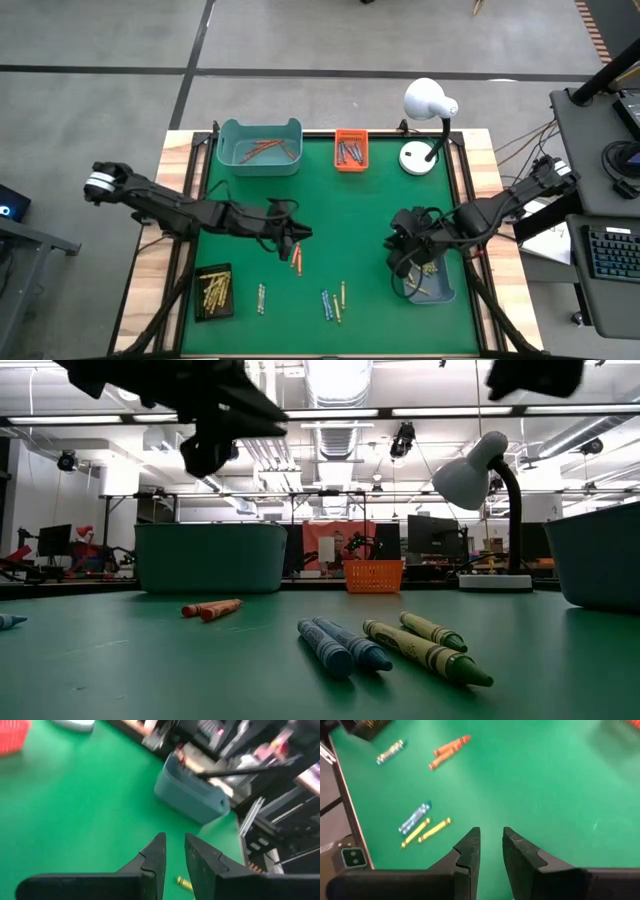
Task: Sort crayons
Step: Put the orange crayon into the green bin
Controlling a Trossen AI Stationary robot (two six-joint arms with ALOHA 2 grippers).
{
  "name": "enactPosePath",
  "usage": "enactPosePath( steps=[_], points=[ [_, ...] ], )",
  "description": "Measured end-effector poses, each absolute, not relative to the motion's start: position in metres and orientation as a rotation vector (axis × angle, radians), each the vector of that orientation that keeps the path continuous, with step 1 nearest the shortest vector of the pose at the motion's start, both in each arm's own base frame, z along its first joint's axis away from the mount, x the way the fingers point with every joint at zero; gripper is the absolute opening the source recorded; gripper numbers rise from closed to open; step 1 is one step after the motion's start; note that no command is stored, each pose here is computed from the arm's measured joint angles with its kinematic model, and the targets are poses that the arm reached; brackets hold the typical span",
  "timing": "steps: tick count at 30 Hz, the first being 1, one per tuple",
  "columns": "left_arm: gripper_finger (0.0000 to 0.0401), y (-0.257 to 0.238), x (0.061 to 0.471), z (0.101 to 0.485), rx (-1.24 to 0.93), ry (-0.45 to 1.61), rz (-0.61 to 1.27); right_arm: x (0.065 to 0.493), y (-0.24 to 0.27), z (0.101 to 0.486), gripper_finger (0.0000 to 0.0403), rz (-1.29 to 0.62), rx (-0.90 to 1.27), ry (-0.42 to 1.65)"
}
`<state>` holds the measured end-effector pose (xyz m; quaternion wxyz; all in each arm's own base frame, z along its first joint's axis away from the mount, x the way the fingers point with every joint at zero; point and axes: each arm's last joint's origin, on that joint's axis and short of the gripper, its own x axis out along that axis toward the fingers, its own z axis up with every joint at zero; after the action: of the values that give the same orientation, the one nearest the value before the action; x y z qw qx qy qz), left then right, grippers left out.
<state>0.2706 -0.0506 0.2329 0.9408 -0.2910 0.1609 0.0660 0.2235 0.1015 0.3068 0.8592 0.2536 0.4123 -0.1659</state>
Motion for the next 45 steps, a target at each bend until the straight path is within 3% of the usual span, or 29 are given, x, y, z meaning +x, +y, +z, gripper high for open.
enactPosePath(
  steps=[8,16,22,35,45],
  points=[
    [0.0047,-0.067,0.288,0.211,-0.638,0.584,0.228,0.226,0.100,0.322,0.0073,-0.336,0.355,0.783],
    [0.0047,-0.087,0.309,0.200,-0.449,0.954,0.477,0.227,0.097,0.322,0.0073,-0.351,0.274,0.764],
    [0.0047,-0.100,0.323,0.192,-0.353,1.111,0.582,0.227,0.097,0.321,0.0073,-0.360,0.248,0.759],
    [0.0050,-0.113,0.325,0.186,-0.356,1.153,0.628,0.225,0.096,0.307,0.0073,-0.379,0.234,0.791],
    [0.0127,-0.118,0.323,0.174,-0.359,1.168,0.665,0.227,0.097,0.301,0.0073,-0.375,0.240,0.781]
  ],
)
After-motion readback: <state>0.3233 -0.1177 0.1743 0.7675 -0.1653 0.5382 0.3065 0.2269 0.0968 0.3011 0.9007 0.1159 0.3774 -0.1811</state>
